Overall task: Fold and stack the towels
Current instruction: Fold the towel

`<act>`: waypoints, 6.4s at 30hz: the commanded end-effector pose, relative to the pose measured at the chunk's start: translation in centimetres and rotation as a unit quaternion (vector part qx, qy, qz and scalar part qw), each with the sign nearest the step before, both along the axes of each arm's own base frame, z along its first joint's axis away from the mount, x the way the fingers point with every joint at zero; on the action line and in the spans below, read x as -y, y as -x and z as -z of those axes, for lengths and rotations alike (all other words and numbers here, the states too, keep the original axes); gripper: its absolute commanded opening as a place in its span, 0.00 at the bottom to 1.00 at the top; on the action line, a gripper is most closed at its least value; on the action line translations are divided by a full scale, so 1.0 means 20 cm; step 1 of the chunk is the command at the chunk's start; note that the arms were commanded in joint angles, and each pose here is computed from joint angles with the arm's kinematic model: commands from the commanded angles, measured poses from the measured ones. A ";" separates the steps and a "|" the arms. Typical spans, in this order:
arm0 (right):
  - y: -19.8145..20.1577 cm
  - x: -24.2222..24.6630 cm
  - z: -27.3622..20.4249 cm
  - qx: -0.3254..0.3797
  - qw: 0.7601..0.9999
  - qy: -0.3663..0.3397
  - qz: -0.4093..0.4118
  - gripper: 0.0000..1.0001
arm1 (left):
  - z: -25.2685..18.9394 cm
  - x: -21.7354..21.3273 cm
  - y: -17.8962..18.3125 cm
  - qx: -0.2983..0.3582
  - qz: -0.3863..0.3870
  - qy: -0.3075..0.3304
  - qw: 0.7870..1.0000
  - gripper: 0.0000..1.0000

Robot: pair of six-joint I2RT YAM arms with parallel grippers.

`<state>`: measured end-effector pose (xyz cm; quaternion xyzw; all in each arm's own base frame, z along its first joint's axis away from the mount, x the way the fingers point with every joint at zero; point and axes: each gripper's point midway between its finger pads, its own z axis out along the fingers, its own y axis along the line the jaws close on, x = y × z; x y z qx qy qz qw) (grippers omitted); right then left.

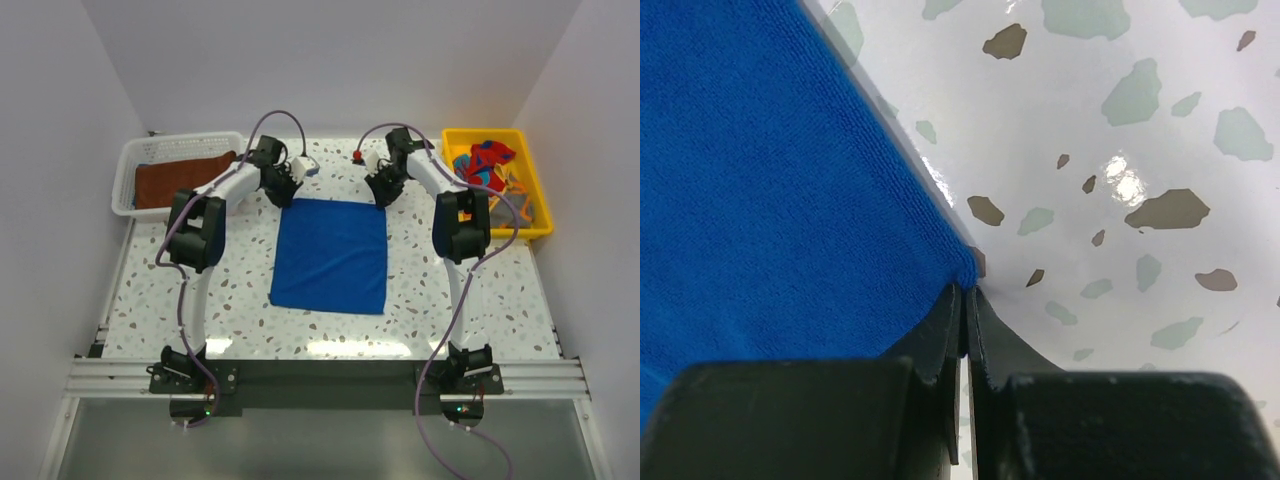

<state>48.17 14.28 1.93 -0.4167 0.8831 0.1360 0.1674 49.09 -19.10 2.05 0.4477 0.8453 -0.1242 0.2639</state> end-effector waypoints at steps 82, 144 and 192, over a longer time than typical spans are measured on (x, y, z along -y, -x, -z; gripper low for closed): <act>0.22 -0.13 -0.94 0.304 0.943 -0.040 0.130 0.00 | -0.79 -0.26 0.50 0.168 -0.269 0.064 0.946 0.00; 0.76 -0.15 -0.25 0.048 0.977 -0.064 0.199 0.00 | -0.05 -0.16 1.16 -0.115 -0.296 0.044 0.947 0.00; 0.90 -0.52 -0.15 -0.018 0.971 -0.116 0.210 0.28 | -0.16 0.08 1.15 -0.125 -0.319 0.140 0.929 0.37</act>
